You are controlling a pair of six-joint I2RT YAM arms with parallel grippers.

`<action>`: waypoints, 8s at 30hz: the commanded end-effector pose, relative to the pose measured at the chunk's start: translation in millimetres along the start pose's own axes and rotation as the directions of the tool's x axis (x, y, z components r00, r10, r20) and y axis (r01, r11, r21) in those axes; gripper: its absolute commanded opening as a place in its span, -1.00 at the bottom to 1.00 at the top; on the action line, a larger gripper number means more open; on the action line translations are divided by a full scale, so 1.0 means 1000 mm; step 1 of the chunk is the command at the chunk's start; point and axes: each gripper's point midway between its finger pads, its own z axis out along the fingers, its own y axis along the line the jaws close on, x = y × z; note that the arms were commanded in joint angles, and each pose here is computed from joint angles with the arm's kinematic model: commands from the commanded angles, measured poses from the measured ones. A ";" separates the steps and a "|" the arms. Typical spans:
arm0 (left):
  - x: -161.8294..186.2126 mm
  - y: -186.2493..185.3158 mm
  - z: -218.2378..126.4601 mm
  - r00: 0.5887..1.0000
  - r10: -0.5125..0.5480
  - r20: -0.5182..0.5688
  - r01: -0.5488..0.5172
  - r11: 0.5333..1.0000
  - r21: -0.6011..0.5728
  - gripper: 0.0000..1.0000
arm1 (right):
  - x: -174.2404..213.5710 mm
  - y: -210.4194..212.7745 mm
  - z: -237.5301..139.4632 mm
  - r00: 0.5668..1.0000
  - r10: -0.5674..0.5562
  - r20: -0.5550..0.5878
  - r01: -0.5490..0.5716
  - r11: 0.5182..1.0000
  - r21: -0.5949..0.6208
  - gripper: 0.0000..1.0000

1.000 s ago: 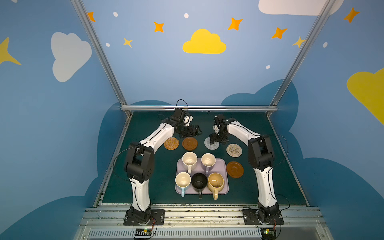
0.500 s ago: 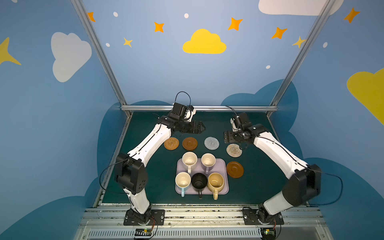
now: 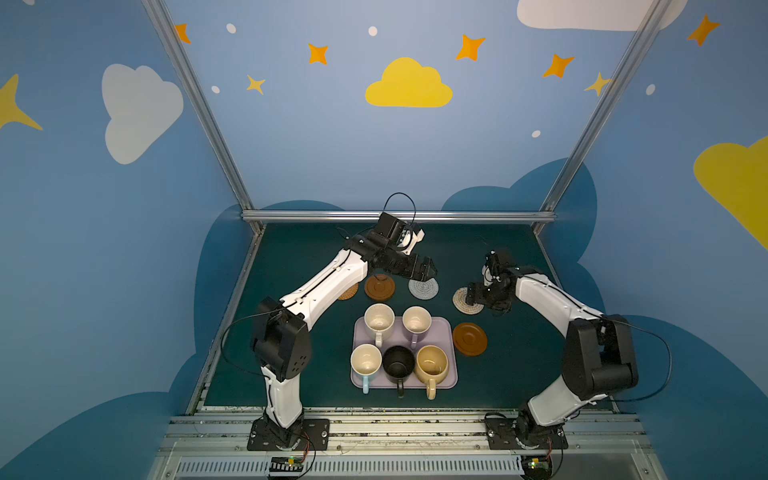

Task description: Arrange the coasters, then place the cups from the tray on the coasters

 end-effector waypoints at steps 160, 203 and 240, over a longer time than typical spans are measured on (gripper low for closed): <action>0.030 -0.044 -0.013 0.996 0.071 -0.046 -0.069 0.997 0.040 1.00 | 0.086 -0.026 0.006 0.968 -0.067 -0.240 0.087 0.994 0.072 0.08; 0.027 -0.029 -0.003 0.997 0.044 -0.056 -0.042 0.998 0.038 1.00 | 0.006 -0.131 0.050 0.949 0.164 -0.268 -0.050 0.922 0.385 0.01; 0.034 -0.011 -0.012 0.999 0.002 -0.041 -0.003 1.000 -0.013 1.00 | -0.095 -0.118 0.078 0.967 0.174 -0.185 -0.112 0.946 0.303 0.03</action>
